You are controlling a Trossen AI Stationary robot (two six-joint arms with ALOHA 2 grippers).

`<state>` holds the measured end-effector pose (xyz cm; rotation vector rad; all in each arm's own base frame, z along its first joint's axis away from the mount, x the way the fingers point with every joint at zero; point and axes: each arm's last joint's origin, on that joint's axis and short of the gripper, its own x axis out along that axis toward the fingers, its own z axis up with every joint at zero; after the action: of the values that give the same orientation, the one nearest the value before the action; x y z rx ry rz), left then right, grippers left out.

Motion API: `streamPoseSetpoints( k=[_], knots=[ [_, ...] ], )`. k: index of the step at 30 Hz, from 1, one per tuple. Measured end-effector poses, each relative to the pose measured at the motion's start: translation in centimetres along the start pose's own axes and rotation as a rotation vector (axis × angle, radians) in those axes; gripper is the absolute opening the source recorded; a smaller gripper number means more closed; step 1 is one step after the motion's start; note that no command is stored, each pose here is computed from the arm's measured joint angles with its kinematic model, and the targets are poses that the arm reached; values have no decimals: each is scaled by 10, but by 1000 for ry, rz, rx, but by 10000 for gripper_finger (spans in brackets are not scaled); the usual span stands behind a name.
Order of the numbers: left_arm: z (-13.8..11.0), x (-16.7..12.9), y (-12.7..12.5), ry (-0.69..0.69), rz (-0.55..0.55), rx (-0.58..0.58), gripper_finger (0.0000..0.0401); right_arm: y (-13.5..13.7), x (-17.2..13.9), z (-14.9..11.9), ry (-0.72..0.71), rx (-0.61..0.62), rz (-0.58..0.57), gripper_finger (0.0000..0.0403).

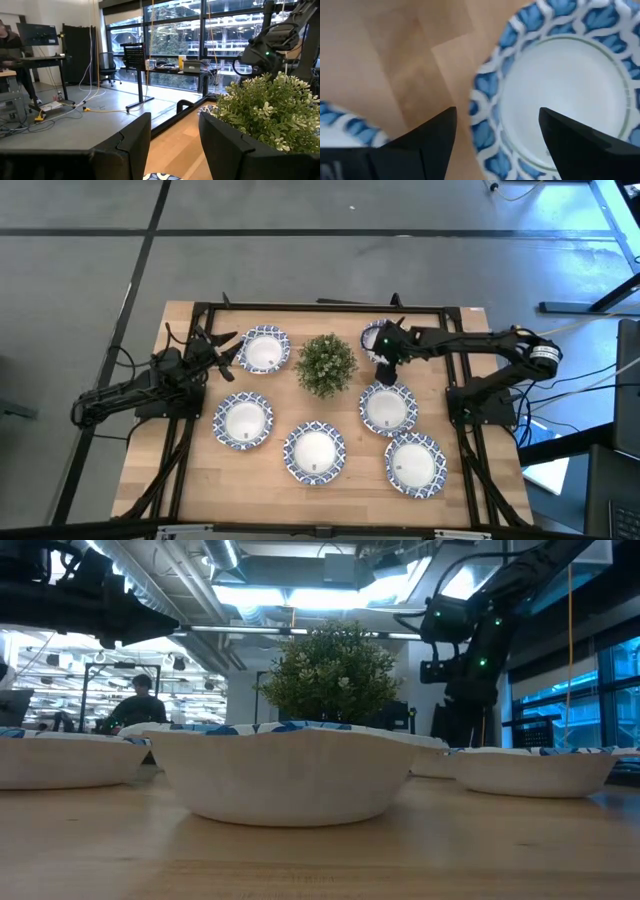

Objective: Nest bowls inside each other
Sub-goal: Stack the white bowl on top of the other white bowl

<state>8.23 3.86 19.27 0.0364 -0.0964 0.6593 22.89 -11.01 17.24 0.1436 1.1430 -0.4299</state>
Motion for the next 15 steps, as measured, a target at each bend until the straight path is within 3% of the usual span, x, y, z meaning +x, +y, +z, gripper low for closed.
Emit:
streamPoseSetpoints(
  k=[15],
  knots=[
    [0,0,0,0,0,0,161,-8,3,-1,6,13,15,281]
  ],
)
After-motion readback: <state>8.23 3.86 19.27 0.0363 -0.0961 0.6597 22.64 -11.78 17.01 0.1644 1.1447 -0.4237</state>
